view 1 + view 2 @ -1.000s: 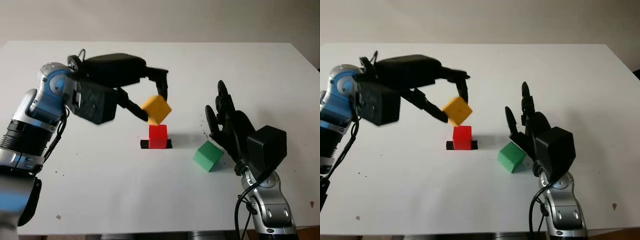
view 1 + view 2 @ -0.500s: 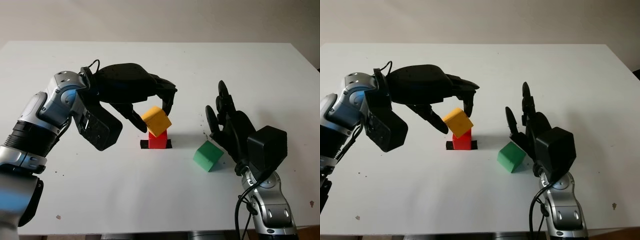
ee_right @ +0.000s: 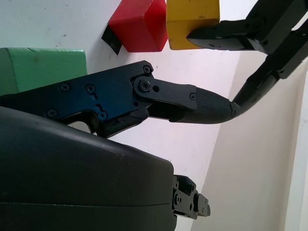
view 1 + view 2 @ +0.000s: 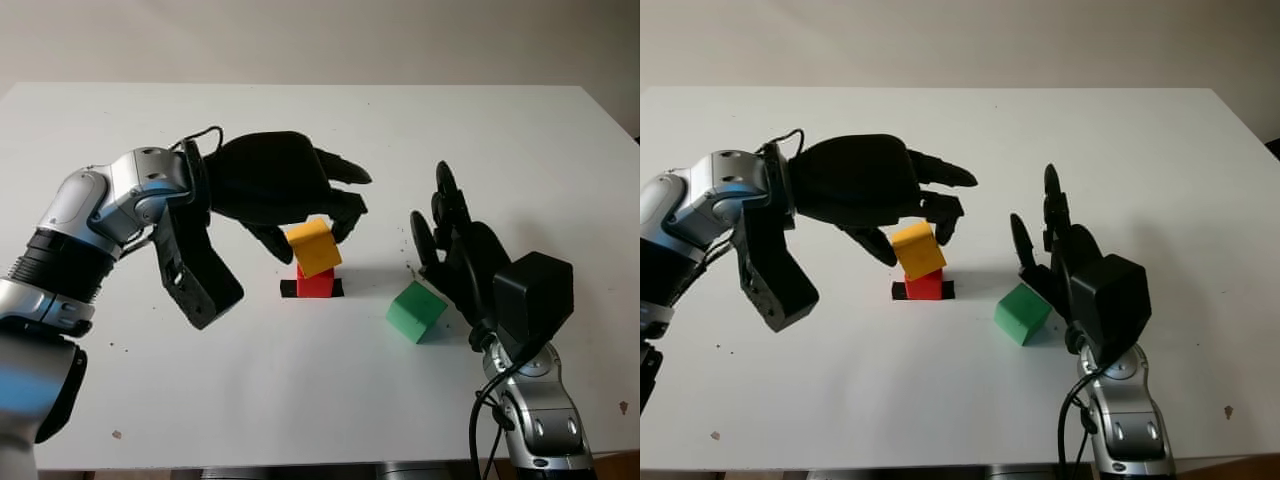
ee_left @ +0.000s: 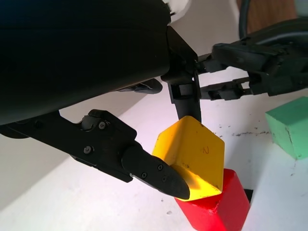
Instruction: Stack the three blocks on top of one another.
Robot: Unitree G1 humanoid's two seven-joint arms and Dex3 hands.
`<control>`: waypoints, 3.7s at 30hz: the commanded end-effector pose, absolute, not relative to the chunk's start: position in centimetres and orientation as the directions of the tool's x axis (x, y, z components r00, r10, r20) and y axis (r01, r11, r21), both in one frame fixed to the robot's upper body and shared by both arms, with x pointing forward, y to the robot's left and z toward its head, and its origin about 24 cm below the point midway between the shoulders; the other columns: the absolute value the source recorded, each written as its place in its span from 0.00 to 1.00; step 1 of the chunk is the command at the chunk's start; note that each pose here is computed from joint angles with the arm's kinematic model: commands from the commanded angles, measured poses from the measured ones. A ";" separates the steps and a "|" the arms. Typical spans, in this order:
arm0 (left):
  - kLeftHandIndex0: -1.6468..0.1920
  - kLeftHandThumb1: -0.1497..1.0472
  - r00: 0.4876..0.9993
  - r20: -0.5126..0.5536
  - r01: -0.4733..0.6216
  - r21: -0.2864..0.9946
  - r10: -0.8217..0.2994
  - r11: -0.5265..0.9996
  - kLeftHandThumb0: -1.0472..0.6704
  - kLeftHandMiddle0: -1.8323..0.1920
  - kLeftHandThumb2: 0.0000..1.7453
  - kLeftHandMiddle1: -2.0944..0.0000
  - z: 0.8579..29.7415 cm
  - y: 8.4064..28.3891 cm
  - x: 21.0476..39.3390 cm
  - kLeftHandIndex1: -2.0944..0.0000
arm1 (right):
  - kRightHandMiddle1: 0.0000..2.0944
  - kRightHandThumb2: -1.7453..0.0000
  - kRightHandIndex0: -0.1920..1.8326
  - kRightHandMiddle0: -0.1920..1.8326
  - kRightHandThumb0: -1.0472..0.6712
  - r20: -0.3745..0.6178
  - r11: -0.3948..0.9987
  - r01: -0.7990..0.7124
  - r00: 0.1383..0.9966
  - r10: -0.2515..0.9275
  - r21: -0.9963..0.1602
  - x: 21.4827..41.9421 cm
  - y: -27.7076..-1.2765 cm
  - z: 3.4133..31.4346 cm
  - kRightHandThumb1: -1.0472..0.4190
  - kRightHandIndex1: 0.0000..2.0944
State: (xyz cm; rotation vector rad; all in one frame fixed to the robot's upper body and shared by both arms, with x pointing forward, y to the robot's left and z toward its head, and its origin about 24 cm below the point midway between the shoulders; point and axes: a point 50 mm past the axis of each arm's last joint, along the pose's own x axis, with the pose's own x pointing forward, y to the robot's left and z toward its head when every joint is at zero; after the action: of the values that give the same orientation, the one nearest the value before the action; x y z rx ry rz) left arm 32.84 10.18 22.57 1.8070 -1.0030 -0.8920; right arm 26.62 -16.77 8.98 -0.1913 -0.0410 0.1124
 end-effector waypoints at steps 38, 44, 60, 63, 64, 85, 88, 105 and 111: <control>0.68 0.89 0.337 -0.235 -0.453 0.809 -0.912 -0.376 0.39 0.77 0.03 0.98 21.8 9.1 32.3 0.24 | 0.03 0.67 0.00 0.01 0.20 0.058 0.977 -0.101 0.992 0.113 -0.189 26.5 -16.8 9.4 0.00 0.02; 0.69 0.89 0.339 -0.237 -0.454 0.806 -0.911 -0.379 0.40 0.76 0.03 0.98 21.7 9.1 32.3 0.20 | 0.03 0.66 0.00 0.02 0.19 0.062 0.975 -0.098 0.992 0.112 -0.198 26.4 -16.8 9.5 0.00 0.02; 0.70 0.90 0.330 -0.232 -0.418 0.833 -0.915 -0.362 0.33 0.77 0.03 0.98 21.4 9.1 32.1 0.24 | 0.03 0.66 0.00 0.02 0.19 0.049 0.976 -0.100 0.992 0.112 -0.194 26.4 -16.7 9.5 0.00 0.02; 0.72 0.91 0.336 -0.245 -0.426 0.822 -0.910 -0.378 0.34 0.78 0.03 0.98 21.4 9.1 32.0 0.22 | 0.03 0.66 0.00 0.02 0.20 0.055 0.976 -0.100 0.992 0.112 -0.193 26.4 -16.7 9.6 0.00 0.02; 0.71 0.91 0.337 -0.246 -0.423 0.823 -0.909 -0.380 0.34 0.78 0.03 0.98 21.3 9.2 32.0 0.23 | 0.03 0.66 0.00 0.02 0.20 0.054 0.976 -0.099 0.992 0.112 -0.192 26.4 -16.7 9.6 0.00 0.02; 0.80 0.90 0.345 -0.250 -0.445 0.805 -0.905 -0.392 0.38 0.84 0.03 0.98 21.2 9.5 32.1 0.87 | 0.03 0.66 0.00 0.01 0.19 0.044 0.976 -0.104 0.992 0.115 -0.194 26.4 -16.7 9.6 0.00 0.02; 0.84 0.88 0.350 -0.246 -0.456 0.798 -0.904 -0.393 0.38 0.85 0.03 0.98 21.3 9.5 32.2 0.94 | 0.02 0.66 0.00 0.01 0.20 0.047 0.976 -0.107 0.992 0.118 -0.190 26.4 -16.7 9.6 0.00 0.02; 0.98 0.88 0.426 -0.266 -0.454 0.764 -0.865 -0.458 0.29 0.93 0.03 0.99 22.5 10.3 32.1 0.99 | 0.03 0.66 0.00 0.01 0.19 0.060 0.977 -0.112 0.990 0.125 -0.183 26.7 -16.6 9.6 0.00 0.02; 1.00 0.87 0.517 -0.249 -0.418 0.762 -0.819 -0.495 0.17 0.97 0.03 0.99 23.8 11.5 32.0 1.00 | 0.03 0.67 0.00 0.01 0.19 0.061 0.974 -0.116 0.990 0.130 -0.193 26.9 -16.6 9.7 0.00 0.02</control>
State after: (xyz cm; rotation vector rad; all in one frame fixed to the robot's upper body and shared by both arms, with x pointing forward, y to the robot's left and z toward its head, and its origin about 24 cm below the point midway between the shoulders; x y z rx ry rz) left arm 32.02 10.80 23.19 2.1119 -1.0264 -0.8490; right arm 26.63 -16.61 8.98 -0.1820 -0.0445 0.1268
